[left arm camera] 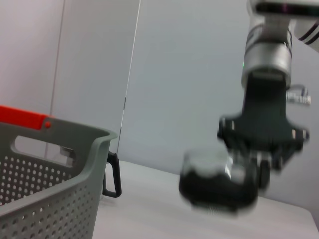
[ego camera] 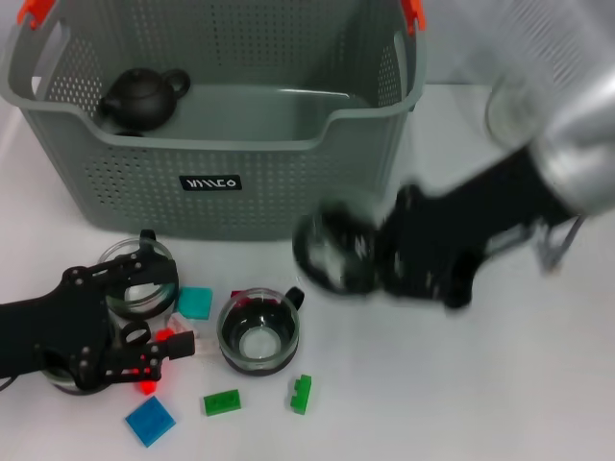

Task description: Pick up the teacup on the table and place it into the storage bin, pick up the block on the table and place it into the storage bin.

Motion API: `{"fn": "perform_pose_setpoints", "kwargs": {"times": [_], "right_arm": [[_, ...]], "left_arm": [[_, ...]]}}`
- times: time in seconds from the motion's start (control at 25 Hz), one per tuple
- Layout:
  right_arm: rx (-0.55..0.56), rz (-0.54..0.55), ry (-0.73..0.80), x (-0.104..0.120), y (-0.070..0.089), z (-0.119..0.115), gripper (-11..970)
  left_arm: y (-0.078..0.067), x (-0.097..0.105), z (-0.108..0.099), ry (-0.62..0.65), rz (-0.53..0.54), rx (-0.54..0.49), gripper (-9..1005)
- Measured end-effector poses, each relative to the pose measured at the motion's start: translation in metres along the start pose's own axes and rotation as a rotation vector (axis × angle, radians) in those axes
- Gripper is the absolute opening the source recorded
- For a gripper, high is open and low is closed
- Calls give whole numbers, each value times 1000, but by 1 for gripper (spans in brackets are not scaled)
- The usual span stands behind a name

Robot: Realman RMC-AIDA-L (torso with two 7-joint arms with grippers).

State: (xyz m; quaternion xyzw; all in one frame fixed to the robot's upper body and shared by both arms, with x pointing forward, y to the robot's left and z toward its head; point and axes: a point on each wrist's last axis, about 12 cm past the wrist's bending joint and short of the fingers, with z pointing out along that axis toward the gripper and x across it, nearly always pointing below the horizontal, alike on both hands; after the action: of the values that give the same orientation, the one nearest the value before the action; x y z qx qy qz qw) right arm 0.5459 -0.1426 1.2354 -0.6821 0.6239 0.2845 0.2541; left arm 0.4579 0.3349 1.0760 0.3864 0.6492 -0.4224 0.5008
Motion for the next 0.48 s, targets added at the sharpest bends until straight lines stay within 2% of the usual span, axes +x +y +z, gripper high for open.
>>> {"fn": "perform_pose_setpoints", "kwargs": {"times": [0.16,0.24,0.36,0.44,0.48], "right_arm": [[123,60,-289,5,-9,-47,57],[159,69,-388,7,-9,-61,57],[217,68,-564,10,-6,-78,57],[277,104,-714,11,-12,-84,57],[277,104,-714,11,-12,-84,57]], "left_arm": [[0,0,1,-4,1,0,869],[1,0,1,-3,2,-2,869],[2,-1,3,-2,5,-7,869],[3,-1,4,-3,6,-6,869],[3,-2,4,-4,8,-5,869]]}}
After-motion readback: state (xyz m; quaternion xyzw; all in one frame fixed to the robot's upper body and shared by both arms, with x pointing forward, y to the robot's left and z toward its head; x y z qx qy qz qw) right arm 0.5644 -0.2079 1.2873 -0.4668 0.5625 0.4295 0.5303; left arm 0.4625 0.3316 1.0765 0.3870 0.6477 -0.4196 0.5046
